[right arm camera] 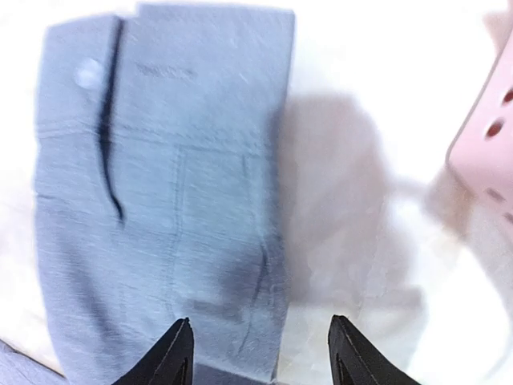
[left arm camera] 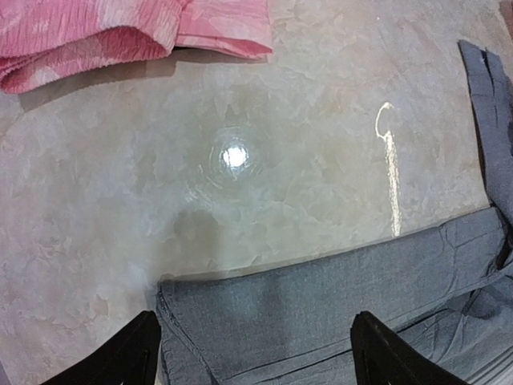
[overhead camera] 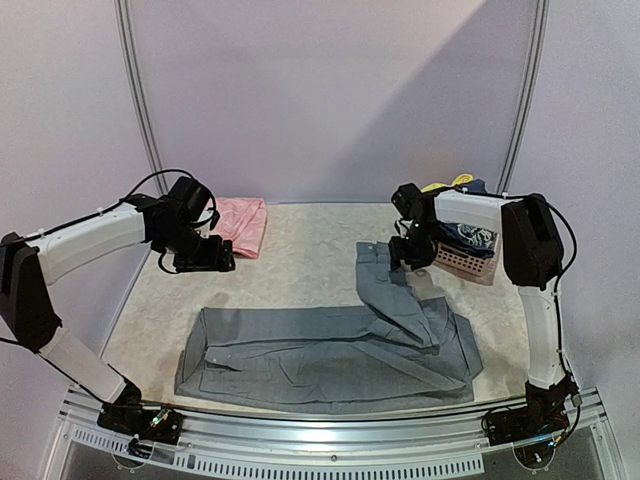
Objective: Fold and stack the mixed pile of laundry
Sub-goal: Fold the 1/3-folded shirt at the center of the board.
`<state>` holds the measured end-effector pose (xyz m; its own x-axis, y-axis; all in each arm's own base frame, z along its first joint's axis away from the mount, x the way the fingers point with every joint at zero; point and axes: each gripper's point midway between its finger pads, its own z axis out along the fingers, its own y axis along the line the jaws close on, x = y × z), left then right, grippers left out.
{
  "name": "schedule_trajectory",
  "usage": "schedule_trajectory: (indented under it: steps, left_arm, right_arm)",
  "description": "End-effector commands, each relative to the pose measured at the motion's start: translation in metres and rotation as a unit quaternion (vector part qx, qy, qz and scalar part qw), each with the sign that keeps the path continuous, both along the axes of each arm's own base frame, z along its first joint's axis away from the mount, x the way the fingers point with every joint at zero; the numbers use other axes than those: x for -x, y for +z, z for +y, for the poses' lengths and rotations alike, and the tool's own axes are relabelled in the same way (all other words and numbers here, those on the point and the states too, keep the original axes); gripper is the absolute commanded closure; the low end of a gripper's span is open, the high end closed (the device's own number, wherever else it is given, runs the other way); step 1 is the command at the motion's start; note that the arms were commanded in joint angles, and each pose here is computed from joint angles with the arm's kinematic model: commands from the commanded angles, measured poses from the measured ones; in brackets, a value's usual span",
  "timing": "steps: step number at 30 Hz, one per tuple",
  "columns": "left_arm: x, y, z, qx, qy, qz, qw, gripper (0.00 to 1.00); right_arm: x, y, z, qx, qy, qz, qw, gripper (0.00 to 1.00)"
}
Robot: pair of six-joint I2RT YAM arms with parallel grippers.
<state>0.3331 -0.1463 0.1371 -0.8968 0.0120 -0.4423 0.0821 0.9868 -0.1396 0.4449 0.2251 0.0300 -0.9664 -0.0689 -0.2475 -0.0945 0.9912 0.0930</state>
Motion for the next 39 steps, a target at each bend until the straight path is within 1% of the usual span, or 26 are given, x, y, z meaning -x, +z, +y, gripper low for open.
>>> schedule_trajectory:
  steps: [1,6,10,16,19,20,25,31,35,36,39]
  left_arm:
    - [-0.004,0.003,-0.009,-0.001,-0.014,-0.002,1.000,0.17]
    - [-0.008,0.003,-0.012,-0.002,-0.018,-0.001,1.000,0.17]
    - [-0.010,0.003,-0.013,-0.001,-0.019,-0.001,1.000,0.17]
    - [-0.011,0.003,-0.014,0.001,-0.019,-0.001,1.000,0.17]
    - [-0.011,0.004,-0.016,0.003,-0.020,-0.001,1.000,0.17]
    - [-0.011,0.004,-0.016,0.003,-0.022,-0.001,1.000,0.17]
    - [-0.012,0.011,-0.020,0.007,-0.024,-0.004,1.000,0.17]
    - [-0.011,0.022,-0.031,0.018,-0.030,-0.009,0.999,0.18]
    - [-0.008,0.029,-0.036,0.025,-0.029,-0.013,0.999,0.18]
    - [-0.006,0.032,-0.039,0.032,-0.032,-0.013,0.999,0.18]
    - [0.000,0.038,-0.043,0.041,-0.033,-0.015,0.999,0.18]
  right_arm:
    - [0.011,-0.016,0.012,-0.048,0.003,0.029,0.998,0.44]
    - [0.017,-0.022,0.021,-0.084,0.002,0.044,0.995,0.49]
    - [0.021,-0.025,0.023,-0.094,0.003,0.052,0.994,0.57]
    - [0.026,-0.026,0.022,-0.099,0.001,0.053,0.994,0.86]
    - [0.025,-0.024,0.022,-0.101,0.002,0.050,0.994,0.97]
    - [0.024,-0.022,0.022,-0.101,0.003,0.046,0.994,0.99]
    - [0.019,0.004,0.023,-0.107,0.014,0.022,0.994,1.00]
    - [0.025,0.069,0.029,-0.121,0.057,-0.034,0.990,1.00]
    - [0.049,0.113,0.050,-0.149,0.118,-0.067,0.980,1.00]
    - [0.059,0.128,0.060,-0.160,0.144,-0.079,0.973,1.00]
    - [0.095,0.152,0.091,-0.186,0.216,-0.090,0.954,1.00]
